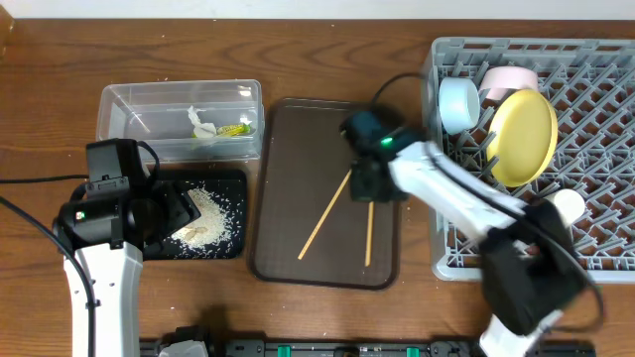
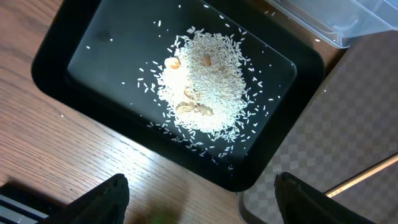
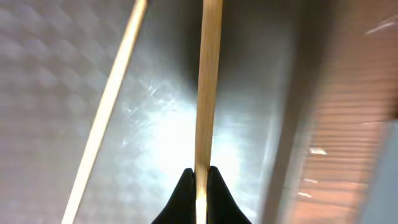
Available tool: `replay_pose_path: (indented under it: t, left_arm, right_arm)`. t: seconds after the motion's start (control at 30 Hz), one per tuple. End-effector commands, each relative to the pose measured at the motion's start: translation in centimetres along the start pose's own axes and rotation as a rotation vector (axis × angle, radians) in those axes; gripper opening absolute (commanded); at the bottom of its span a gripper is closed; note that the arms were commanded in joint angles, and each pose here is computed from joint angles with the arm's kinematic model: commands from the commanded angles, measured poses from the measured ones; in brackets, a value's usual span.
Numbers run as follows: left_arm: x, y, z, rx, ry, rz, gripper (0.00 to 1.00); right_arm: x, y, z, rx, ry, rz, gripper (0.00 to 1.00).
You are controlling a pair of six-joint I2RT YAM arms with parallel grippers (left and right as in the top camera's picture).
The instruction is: Sort waste into correct bins and load items into the dishwasher rack
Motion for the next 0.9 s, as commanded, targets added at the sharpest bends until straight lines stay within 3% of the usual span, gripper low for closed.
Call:
replay_pose_path:
  t: [0.0, 0.17, 0.3, 0.47, 0.87]
  left_arm:
    - [0.1, 0.2, 0.1, -0.012, 0.001, -0.010, 0.78]
    - [0.1, 0.2, 0.1, -0.011, 0.000, -0.010, 0.78]
    - [0.0, 0.2, 0.1, -0.011, 0.000, -0.010, 0.78]
    - [0.0, 0.2, 0.1, -0.011, 0.000, -0.010, 0.78]
    - [0.0, 0.2, 0.1, -0.011, 0.000, -0.010, 0.78]
  right_arm:
    - [-0.8, -2.5, -5.1, -0.028, -0.132, -0.110, 0.01]
    - [-0.7, -7.3, -10.6, -0.017, -0.261, -0.149, 0.01]
    - [-0.4, -11.2, -12.0, 0.029, -0.261, -0.109, 0.01]
    - [-0.6, -13.7, -10.8, 0.069, -0.178, -0.112, 0.01]
    - [-2.5, -14.1, -5.0, 0.089, -0.022, -0.105, 0.03]
Point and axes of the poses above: each gripper's point midway between its finger pads, its own z axis out along the fingers, its own y axis along the line the jaws close on, x = y × z, the point moved 10 cm from there along -z, back along the fingers, and after that the axes turned 4 degrees about -z, right-handed, at the moved point
